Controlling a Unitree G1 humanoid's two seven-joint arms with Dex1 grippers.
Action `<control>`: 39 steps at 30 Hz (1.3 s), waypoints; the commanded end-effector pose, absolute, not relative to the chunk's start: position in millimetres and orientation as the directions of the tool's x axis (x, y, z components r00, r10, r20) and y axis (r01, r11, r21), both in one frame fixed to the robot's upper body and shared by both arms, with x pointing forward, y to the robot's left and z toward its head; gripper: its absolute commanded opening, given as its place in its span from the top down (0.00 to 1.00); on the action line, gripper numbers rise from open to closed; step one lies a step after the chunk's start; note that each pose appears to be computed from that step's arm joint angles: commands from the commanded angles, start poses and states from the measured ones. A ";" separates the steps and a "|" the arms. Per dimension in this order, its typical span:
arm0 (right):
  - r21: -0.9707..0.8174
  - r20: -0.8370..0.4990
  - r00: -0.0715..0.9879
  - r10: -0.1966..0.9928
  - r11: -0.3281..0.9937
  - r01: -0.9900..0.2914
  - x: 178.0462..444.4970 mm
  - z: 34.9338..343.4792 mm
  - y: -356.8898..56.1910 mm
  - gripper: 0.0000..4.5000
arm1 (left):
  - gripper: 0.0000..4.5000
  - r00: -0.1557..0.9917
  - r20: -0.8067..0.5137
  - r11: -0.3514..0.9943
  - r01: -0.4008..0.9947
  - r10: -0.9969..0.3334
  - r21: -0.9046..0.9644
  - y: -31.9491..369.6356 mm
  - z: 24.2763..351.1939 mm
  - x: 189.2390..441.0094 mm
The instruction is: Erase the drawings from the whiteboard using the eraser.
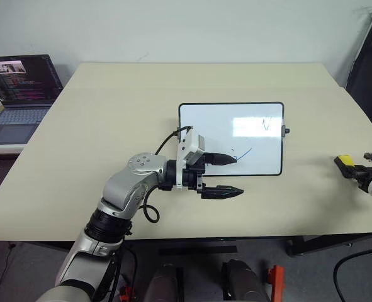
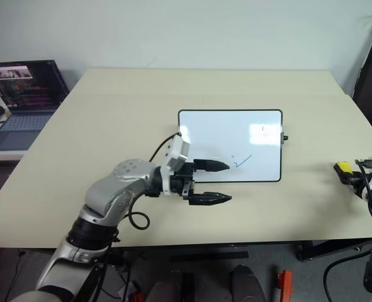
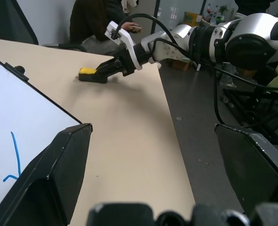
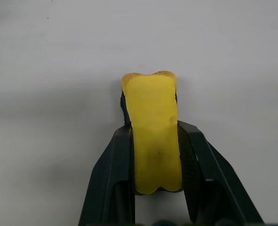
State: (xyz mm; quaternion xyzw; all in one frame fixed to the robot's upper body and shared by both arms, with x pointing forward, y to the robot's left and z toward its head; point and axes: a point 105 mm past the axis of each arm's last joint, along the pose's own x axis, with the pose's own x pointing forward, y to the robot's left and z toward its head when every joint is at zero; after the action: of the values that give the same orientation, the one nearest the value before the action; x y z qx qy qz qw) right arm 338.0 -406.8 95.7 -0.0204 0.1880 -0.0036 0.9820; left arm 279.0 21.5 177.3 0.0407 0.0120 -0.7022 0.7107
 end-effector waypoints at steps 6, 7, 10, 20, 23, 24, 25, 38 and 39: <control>-0.065 -0.265 0.964 0.019 0.997 -0.037 336.6 125.7 -403.1 0.80 | 0.00 0.079 -0.044 0.073 0.990 -0.996 0.119 36.6 196.8 290.6; -0.078 -0.234 0.972 0.032 0.996 -0.052 334.2 136.6 -400.3 0.80 | 0.00 0.098 -0.040 0.092 0.988 -0.994 0.128 41.1 199.4 294.0; -0.115 -0.149 0.985 0.086 0.988 -0.103 325.8 171.4 -383.5 0.80 | 0.00 0.161 -0.023 0.155 0.975 -0.987 0.158 56.0 205.4 302.6; -0.339 0.043 0.880 0.474 0.835 -0.433 319.6 281.7 -248.3 0.80 | 0.00 0.389 -0.115 0.365 0.912 -0.914 0.187 145.0 189.5 321.5; -0.357 0.017 0.757 0.654 0.711 -0.606 325.2 269.5 -175.2 0.80 | 0.00 0.420 -0.189 0.380 0.900 -0.888 0.212 156.0 166.9 321.6; -0.358 0.008 0.732 0.682 0.685 -0.634 327.7 263.7 -159.6 0.80 | 0.00 0.425 -0.188 0.385 0.897 -0.885 0.216 155.1 164.0 321.5; -0.360 -0.004 0.711 0.703 0.662 -0.657 332.0 255.0 -144.9 0.80 | 0.00 0.426 -0.168 0.389 0.897 -0.889 0.211 151.8 164.8 320.2; -0.505 -0.156 0.677 0.719 0.531 -0.680 373.6 175.0 -100.4 0.80 | 0.00 0.459 -0.116 0.433 0.880 -0.881 0.195 142.3 173.7 308.6; -0.498 -0.154 0.674 0.723 0.532 -0.685 375.3 171.7 -97.8 0.80 | 0.00 0.456 -0.117 0.430 0.882 -0.882 0.192 141.1 173.2 308.0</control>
State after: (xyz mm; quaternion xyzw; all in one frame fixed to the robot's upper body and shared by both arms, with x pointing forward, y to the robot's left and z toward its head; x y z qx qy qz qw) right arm 374.3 -104.6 162.0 -0.2585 -0.0097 0.3965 0.8808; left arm 311.8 143.4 158.7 0.1021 0.0255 -0.5185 0.8486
